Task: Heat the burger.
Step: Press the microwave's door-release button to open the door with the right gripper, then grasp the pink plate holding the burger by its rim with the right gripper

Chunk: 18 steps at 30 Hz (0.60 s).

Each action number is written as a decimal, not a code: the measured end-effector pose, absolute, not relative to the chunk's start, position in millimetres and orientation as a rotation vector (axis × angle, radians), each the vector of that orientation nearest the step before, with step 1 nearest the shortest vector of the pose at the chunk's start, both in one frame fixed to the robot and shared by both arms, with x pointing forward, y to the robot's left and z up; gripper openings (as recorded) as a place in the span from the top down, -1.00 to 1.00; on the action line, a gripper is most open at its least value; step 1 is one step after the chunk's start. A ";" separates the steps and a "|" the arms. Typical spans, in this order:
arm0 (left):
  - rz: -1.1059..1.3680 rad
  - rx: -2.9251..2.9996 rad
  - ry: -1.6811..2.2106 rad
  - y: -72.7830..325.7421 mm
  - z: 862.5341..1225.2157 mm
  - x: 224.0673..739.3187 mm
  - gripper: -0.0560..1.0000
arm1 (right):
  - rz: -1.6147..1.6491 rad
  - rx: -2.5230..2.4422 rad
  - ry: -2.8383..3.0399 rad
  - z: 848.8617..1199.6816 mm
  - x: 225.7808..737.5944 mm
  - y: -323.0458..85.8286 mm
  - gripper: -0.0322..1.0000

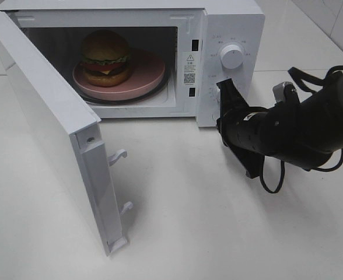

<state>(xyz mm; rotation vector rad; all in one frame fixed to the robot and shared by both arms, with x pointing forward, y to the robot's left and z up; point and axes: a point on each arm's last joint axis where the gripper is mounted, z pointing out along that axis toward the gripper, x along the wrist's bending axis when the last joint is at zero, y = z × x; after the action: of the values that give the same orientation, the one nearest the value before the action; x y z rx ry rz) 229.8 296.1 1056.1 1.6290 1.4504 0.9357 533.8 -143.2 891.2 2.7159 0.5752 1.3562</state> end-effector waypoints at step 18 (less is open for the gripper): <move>0.936 1.629 1.450 296.1 1056.1 229.8 -0.96 | 1.174 2.499 1.494 941.9 496.4 -135.1 0.92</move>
<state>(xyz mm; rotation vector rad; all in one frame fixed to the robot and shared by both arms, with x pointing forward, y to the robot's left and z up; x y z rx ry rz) 229.8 296.1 1056.1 1.6290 1.4504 0.9357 496.4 -135.1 941.9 2.4991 1.4937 1.1740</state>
